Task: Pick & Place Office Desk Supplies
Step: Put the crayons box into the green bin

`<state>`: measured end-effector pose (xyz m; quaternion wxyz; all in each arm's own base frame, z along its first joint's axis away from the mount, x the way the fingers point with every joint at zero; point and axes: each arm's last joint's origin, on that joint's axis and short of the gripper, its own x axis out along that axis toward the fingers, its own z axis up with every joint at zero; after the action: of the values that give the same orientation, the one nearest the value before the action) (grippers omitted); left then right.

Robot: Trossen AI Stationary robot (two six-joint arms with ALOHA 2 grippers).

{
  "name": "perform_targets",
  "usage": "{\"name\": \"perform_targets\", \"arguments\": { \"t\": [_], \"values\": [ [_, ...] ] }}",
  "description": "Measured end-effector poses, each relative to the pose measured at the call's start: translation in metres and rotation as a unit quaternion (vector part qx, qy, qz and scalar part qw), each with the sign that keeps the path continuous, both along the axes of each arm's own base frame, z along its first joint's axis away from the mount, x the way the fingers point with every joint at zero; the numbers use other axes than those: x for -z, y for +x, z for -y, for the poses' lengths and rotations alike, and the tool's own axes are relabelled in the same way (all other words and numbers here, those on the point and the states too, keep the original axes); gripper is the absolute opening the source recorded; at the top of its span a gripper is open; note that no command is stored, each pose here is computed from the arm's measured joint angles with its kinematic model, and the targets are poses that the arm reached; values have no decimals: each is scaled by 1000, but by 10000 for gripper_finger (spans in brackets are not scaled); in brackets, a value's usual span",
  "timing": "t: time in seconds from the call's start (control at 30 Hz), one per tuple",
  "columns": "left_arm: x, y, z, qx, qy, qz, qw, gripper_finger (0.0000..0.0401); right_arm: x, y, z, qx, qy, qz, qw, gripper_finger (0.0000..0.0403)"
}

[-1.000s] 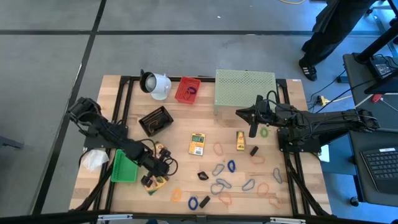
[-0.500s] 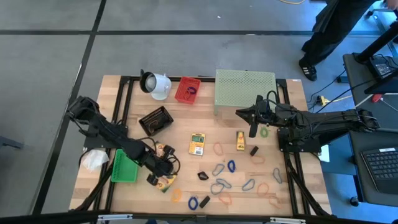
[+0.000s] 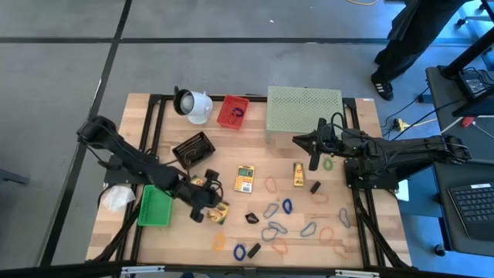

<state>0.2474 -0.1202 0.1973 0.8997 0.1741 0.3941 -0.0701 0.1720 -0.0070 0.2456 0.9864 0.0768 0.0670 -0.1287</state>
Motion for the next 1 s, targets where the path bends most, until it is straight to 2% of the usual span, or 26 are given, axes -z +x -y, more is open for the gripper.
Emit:
{"name": "perform_targets", "arguments": {
  "t": [0.27,0.73,1.0],
  "values": [
    [-22,-8,-5,-18,-1,50,999,1,0,0,0,0,0,0,1000,49],
    [-30,-13,-5,-33,12,70,997,1,0,0,0,2,11,3,1000,49],
    [-50,-43,-7,-56,-3,74,996,1,0,0,0,2,11,3,1000,49]
  ]
}}
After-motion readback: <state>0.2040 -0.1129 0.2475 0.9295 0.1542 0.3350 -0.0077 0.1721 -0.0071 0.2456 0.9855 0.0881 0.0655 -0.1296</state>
